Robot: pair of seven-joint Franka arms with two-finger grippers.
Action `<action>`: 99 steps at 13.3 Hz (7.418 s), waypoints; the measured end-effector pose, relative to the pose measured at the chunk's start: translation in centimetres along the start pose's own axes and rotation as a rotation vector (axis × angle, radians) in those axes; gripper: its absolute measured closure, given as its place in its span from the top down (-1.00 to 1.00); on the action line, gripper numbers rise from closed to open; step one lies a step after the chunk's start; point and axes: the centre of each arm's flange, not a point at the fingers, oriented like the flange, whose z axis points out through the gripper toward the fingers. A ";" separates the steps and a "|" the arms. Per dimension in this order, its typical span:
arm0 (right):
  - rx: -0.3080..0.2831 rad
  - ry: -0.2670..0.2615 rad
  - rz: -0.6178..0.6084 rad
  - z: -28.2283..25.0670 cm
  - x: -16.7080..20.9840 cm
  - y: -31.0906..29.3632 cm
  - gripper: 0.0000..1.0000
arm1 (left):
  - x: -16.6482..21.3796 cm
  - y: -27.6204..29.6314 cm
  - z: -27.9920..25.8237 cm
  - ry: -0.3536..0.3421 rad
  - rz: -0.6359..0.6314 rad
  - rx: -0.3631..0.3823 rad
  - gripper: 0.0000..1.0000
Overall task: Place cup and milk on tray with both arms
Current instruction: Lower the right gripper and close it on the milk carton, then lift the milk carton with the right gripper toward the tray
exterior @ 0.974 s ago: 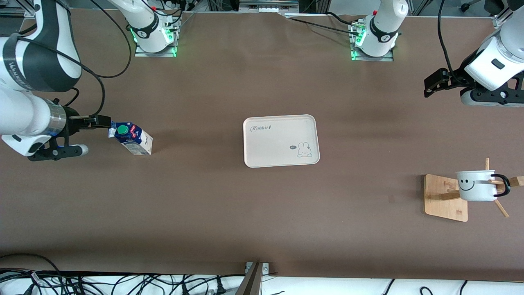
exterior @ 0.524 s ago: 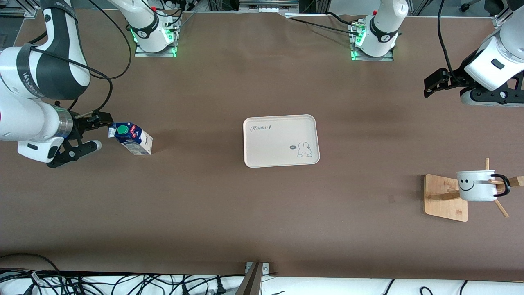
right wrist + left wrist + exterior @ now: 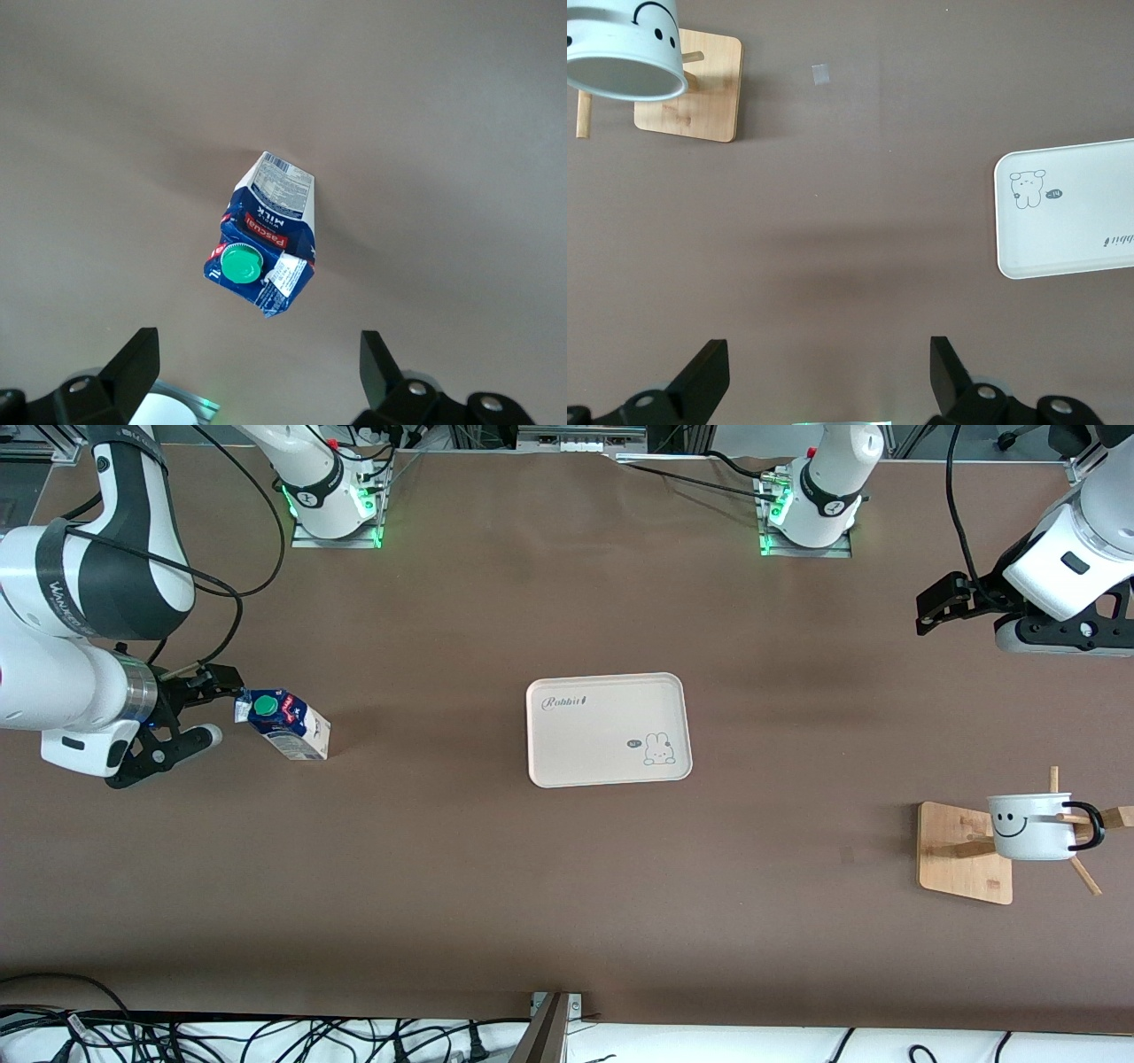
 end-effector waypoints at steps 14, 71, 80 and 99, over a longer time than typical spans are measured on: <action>0.048 -0.053 -0.678 7.6 3.5 2.9 1.00 | 0.0 0.0 0.0 -0.004 0.000 0.000 1.00; 0.169 -0.042 0.055 -2.3 0.3 -14.1 -0.72 | 0.0 0.0 0.0 -0.004 0.001 0.000 1.00; 0.157 0.008 0.285 -3.0 3.3 -24.5 -0.72 | 0.0 -0.2 0.0 -0.004 -0.003 0.000 1.00; 0.225 0.156 0.552 2.1 10.8 -38.6 -0.72 | 0.0 -0.2 0.0 -0.004 -0.004 0.000 1.00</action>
